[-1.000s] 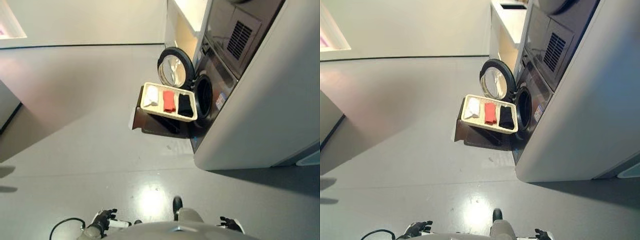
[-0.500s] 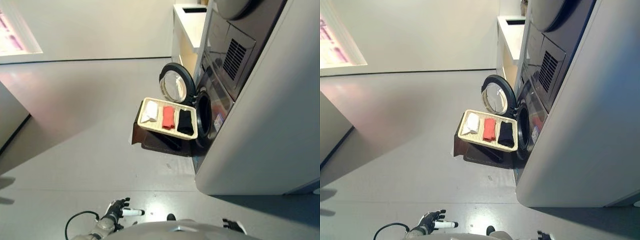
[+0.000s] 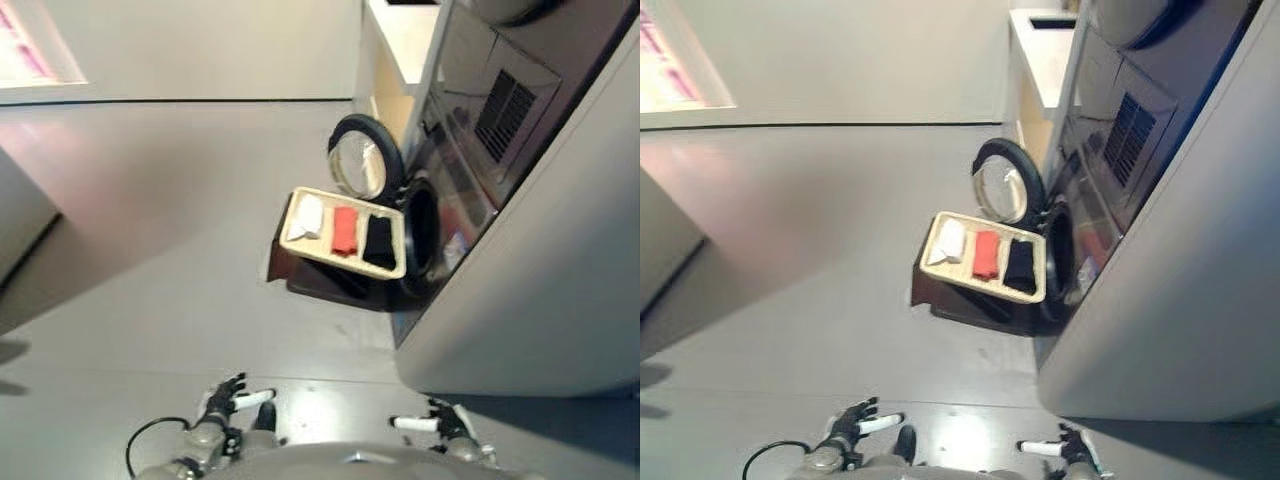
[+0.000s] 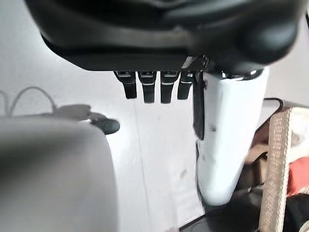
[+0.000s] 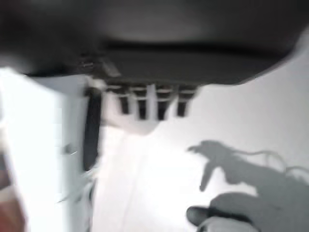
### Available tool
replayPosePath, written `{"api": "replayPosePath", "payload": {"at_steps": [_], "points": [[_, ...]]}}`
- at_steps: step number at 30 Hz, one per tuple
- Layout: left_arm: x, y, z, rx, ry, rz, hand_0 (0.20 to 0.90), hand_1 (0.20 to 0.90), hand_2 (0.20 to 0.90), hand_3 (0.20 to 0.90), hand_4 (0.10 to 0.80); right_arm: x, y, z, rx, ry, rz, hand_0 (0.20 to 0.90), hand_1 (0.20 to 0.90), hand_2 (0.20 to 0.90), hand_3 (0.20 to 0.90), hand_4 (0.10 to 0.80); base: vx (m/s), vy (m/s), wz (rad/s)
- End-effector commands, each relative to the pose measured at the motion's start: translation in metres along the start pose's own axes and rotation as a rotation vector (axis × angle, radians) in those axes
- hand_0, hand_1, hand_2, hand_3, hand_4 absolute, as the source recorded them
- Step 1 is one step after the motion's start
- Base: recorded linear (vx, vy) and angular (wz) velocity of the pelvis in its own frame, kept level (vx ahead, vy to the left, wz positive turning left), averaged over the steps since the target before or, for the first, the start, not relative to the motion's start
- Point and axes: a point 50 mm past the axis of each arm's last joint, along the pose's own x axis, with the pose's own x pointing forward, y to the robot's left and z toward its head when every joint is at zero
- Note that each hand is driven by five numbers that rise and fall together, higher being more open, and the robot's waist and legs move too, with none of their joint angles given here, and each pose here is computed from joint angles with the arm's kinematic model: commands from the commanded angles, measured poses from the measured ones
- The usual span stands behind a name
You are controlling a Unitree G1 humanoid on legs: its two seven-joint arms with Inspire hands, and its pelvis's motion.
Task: Pick up the clothes and place them into the washing machine
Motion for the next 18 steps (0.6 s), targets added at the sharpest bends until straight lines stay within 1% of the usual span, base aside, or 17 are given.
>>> {"api": "replayPosePath", "payload": {"at_steps": [1,3,6,8,11,13,18], "points": [[-0.003,0.032,-0.009,0.059,0.015,0.085,0.900,0.900,0.900,0.900,0.800,0.001,-0.009,0.005,0.056,-0.055,-0.037,0.900,0.900,0.900,0.900,0.800,0.235,0.186,-0.83],[-0.001,0.038,-0.002,0.066,-0.007,0.096,0.900,0.900,0.900,0.900,0.800,0.001,-0.009,0.007,0.067,-0.062,-0.036,0.900,0.900,0.900,0.900,0.800,0.229,0.234,-0.45],[0.000,0.040,0.000,0.063,-0.008,0.093,0.900,0.900,0.900,0.900,0.800,0.000,-0.008,0.000,0.072,-0.039,-0.034,0.900,0.900,0.900,0.900,0.800,0.284,0.219,-0.25],[-0.001,0.039,-0.001,0.060,-0.006,0.088,0.900,0.900,0.900,0.900,0.800,-0.001,-0.008,-0.003,0.075,-0.029,-0.033,0.900,0.900,0.900,0.900,0.800,0.298,0.082,-0.09],[-0.001,0.028,-0.003,0.077,-0.009,0.039,0.900,0.900,0.900,0.900,0.800,-0.003,-0.009,-0.015,0.070,0.010,-0.031,0.900,0.900,0.900,0.900,0.800,0.435,0.020,0.02],[-0.001,0.022,-0.003,0.089,-0.013,0.020,0.900,0.900,0.900,0.900,0.800,-0.004,-0.010,-0.020,0.066,0.027,-0.031,0.900,0.900,0.900,0.900,0.800,0.421,-0.005,0.19],[-0.003,0.014,-0.011,0.095,0.011,-0.007,0.900,0.900,0.900,0.900,0.800,-0.005,-0.008,-0.023,0.054,0.033,-0.015,0.900,0.900,0.900,0.900,0.800,0.375,-0.037,0.49]]}}
